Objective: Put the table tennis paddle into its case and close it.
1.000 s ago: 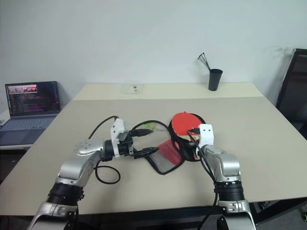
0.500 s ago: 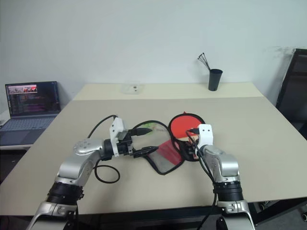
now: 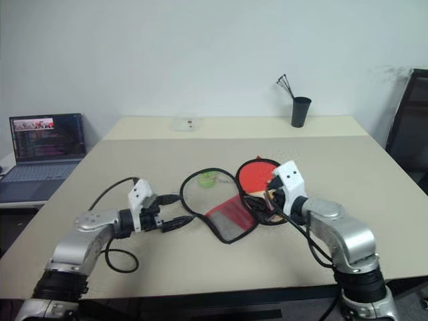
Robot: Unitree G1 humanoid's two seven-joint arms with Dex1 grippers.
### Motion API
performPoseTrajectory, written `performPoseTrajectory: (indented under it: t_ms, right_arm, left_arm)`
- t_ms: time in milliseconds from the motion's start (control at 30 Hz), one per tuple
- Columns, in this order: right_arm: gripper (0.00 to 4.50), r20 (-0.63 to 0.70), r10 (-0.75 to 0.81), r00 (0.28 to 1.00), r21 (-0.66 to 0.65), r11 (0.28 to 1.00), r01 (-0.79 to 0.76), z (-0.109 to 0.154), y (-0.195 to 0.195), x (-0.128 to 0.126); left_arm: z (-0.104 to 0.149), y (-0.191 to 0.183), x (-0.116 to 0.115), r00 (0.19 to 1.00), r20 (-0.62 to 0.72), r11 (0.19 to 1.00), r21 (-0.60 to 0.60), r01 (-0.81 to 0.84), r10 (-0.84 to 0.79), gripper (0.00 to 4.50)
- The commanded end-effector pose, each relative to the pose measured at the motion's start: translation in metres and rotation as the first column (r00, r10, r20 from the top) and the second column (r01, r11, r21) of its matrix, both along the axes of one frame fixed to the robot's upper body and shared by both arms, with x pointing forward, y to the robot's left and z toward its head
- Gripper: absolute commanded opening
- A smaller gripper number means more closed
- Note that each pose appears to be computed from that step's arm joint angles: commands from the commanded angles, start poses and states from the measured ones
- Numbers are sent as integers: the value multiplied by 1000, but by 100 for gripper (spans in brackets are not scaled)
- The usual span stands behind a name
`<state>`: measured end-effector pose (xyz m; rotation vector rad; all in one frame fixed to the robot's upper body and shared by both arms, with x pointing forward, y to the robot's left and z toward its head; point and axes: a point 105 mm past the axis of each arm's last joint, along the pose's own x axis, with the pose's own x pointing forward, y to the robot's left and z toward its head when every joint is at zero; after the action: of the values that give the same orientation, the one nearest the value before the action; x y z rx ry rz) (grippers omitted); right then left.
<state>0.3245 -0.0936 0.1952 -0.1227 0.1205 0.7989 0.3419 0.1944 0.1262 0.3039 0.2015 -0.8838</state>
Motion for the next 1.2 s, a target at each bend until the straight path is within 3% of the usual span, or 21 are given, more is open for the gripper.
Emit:
performPoseTrajectory:
  t_ms: [33, 167, 400, 600, 833, 1200]
  right_arm:
    - [450, 102, 92, 991, 36, 995, -96, 29, 0, -14]
    - [450, 114, 198, 974, 9, 980, -200, 31, 4, -25]
    - [450, 119, 204, 972, 1, 979, -205, 29, 5, -25]
    - [450, 117, 188, 975, -13, 982, -188, 25, 1, -25]
    - [450, 120, 184, 976, -17, 983, -183, 24, 1, -23]
    - [450, 105, 132, 986, -81, 989, -124, 24, -29, -20]
  left_arm:
    - [0, 7, 3, 1000, 3, 999, 16, -28, 28, 389]
    - [-12, 10, 9, 998, -42, 998, 30, -47, 48, 260]
    - [-25, 12, 26, 993, -49, 991, 91, -103, 107, 2]
    - [-26, 12, 44, 981, -9, 980, 62, -191, 192, 2]
    - [-26, -7, 57, 984, -4, 984, -7, -179, 179, 2]
    - [58, -134, 71, 980, 163, 977, -160, 143, -117, 2]
